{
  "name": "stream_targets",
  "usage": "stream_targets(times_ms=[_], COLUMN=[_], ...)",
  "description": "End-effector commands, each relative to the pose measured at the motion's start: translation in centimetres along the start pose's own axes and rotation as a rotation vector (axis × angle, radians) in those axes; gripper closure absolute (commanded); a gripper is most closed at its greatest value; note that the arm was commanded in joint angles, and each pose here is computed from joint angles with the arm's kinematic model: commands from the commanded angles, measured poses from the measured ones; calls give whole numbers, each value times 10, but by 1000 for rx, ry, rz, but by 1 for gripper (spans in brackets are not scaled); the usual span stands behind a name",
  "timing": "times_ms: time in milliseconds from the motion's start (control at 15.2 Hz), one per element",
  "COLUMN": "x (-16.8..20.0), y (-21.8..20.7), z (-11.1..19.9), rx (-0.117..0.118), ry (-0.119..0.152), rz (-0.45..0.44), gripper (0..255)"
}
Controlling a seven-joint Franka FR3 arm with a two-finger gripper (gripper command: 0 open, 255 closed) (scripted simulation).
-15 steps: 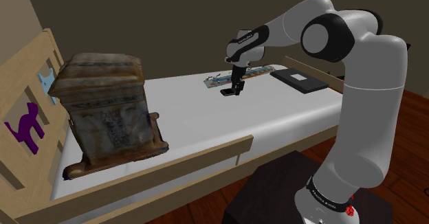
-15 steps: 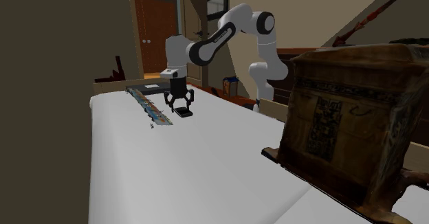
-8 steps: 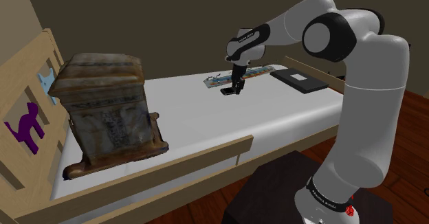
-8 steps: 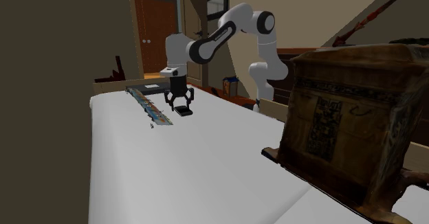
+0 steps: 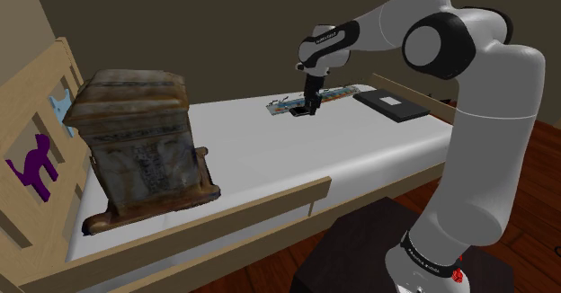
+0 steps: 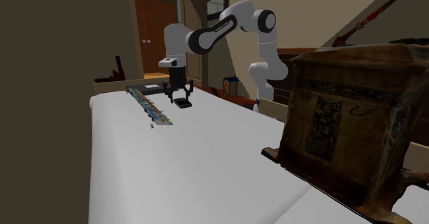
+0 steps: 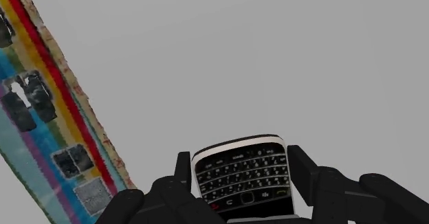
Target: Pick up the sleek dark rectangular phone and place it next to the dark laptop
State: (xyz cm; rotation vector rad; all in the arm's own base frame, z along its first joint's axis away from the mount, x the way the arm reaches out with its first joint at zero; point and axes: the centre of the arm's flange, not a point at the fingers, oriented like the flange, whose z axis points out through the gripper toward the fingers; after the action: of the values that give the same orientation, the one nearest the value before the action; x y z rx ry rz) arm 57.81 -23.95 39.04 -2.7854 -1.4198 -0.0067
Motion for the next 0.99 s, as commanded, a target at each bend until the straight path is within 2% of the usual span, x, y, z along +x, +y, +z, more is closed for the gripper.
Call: stream_targets(times_ms=[0,594,924], x=[1,1,-64], y=[-1,-1,2], z=[-11,-56,-57], rx=[0,0,0], ry=[0,0,0], rz=[0,0,0], gripper=[255,255,255])
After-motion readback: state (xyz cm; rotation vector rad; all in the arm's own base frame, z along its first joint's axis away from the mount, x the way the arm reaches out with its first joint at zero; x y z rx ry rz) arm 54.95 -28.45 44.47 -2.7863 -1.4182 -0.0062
